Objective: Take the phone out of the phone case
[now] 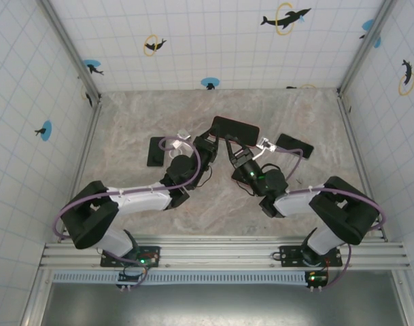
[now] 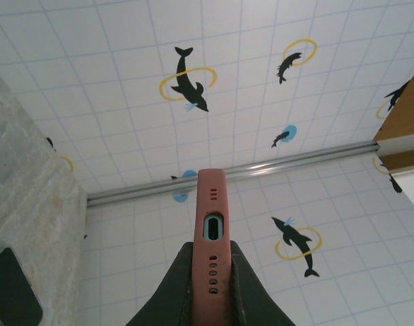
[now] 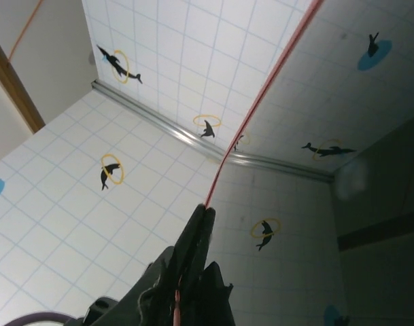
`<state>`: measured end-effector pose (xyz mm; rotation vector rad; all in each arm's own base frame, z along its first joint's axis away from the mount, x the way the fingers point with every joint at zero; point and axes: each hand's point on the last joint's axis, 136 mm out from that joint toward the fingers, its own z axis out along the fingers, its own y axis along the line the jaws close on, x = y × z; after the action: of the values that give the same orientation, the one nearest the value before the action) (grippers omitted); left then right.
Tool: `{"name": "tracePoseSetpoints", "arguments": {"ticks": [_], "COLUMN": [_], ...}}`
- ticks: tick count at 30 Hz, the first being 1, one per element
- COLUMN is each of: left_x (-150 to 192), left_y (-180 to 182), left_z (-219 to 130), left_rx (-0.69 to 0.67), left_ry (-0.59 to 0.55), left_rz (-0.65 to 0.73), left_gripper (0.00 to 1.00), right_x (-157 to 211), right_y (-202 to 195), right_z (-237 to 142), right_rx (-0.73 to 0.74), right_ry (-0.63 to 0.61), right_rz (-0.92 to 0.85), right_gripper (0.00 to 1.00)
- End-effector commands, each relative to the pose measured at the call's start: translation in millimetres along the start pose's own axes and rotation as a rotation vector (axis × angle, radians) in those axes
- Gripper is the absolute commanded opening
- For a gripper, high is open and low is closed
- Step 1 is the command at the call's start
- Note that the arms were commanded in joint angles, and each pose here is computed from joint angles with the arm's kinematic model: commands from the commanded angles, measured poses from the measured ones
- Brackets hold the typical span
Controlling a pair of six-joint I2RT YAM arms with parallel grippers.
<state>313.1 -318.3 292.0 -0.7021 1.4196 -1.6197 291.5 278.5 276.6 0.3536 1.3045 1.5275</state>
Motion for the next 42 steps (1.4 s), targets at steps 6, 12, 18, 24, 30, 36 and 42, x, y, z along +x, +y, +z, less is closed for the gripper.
{"name": "tracePoseSetpoints", "arguments": {"ticks": [6,12,18,24,30,36,42], "left_x": [0,2,-2,-23,-24,-10,-1], "left_y": [-41,-37,-31,-21,-27,-52,-28], "left_z": [-4,-4,-7,-1,26,28,11], "left_rx": [0.149,0.137,0.080,-0.054,-0.129,0.010,0.024], "left_ry": [-0.013,-0.006,0.006,0.075,0.337,0.584,0.883], "left_rz": [-0.101,-0.105,-0.048,0.169,0.506,0.862,1.119], "left_gripper": [0.19,0.32,0.65,0.74,0.76,0.76,0.77], "right_x": [-41,-47,-57,-48,-33,-16,-1], "right_y": [57,61,59,41,23,16,7], "right_z": [-2,-4,-6,0,1,-2,-11], "right_rx": [-0.227,-0.230,-0.218,-0.106,-0.062,-0.114,-0.165], "right_ry": [-0.173,-0.184,-0.176,-0.016,0.208,0.439,0.621], "right_rz": [0.054,0.027,-0.046,-0.294,-0.532,-0.670,-0.785], "right_gripper": [0.16,0.07,0.06,0.05,0.05,0.05,0.05]}}
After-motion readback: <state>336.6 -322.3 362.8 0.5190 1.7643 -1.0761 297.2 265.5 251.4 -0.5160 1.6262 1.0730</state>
